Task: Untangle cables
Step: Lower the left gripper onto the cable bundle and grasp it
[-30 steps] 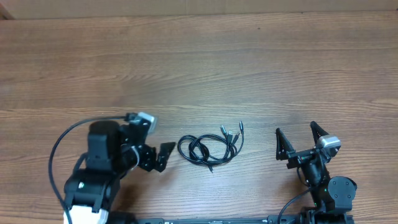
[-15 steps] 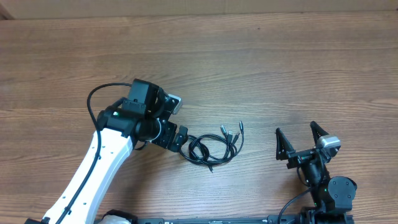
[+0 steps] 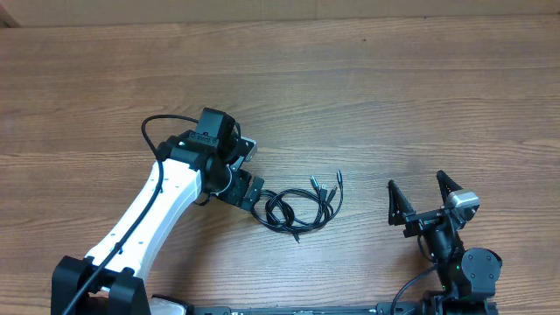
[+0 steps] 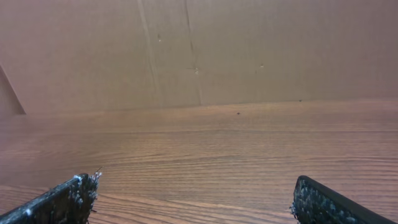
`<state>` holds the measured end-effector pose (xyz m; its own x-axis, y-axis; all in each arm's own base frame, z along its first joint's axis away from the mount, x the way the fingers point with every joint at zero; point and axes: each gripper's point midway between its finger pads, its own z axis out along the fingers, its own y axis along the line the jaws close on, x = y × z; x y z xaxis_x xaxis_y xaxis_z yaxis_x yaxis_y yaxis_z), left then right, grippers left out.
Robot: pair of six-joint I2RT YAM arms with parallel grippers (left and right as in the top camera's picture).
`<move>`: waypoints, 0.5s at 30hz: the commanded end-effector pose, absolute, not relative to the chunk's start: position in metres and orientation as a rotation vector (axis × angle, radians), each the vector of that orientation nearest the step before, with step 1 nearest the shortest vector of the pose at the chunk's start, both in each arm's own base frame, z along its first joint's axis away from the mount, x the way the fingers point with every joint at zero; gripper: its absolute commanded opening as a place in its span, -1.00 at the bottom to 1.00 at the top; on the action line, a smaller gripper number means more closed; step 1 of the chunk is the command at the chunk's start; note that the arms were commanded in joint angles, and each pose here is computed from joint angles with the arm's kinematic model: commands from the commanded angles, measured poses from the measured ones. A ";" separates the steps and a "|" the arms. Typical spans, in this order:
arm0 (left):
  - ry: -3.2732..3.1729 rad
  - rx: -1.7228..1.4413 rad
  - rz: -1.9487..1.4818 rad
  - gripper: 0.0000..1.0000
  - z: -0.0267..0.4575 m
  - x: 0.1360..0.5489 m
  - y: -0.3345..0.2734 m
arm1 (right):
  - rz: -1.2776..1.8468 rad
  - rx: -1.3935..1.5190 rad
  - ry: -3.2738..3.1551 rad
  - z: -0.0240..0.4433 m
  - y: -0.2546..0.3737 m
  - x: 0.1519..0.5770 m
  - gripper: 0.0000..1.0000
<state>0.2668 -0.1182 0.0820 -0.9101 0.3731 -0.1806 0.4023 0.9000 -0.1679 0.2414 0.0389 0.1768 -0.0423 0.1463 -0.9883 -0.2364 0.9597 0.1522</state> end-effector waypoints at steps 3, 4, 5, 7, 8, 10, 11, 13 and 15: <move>2.926 0.545 -0.321 0.99 0.084 0.270 -0.123 | 0.302 -0.070 1.579 0.175 0.038 0.242 1.00; 2.939 0.521 -0.322 0.99 0.084 0.268 -0.123 | 0.302 -0.070 1.579 0.175 0.038 0.242 1.00; 2.940 0.535 -0.319 0.99 0.082 0.267 -0.124 | 0.302 -0.070 1.579 0.175 0.038 0.242 1.00; 2.919 0.573 -0.281 0.99 0.075 0.267 -0.128 | 0.301 -0.070 1.579 0.175 0.038 0.242 1.00; 2.913 0.566 -0.249 0.99 0.070 0.268 -0.126 | 0.302 -0.070 1.579 0.175 0.038 0.242 1.00; 2.927 0.536 -0.144 0.99 0.049 0.264 -0.111 | 0.301 -0.070 1.579 0.175 0.038 0.242 1.00; 2.917 0.529 -0.143 1.00 0.039 0.263 -0.111 | 0.302 -0.070 1.579 0.175 0.038 0.242 1.00; 2.925 0.534 -0.141 1.00 0.035 0.259 -0.109 | 0.301 -0.070 1.579 0.175 0.038 0.242 1.00; 2.915 0.546 -0.141 1.00 0.030 0.259 -0.109 | 0.302 -0.070 1.579 0.175 0.038 0.242 1.00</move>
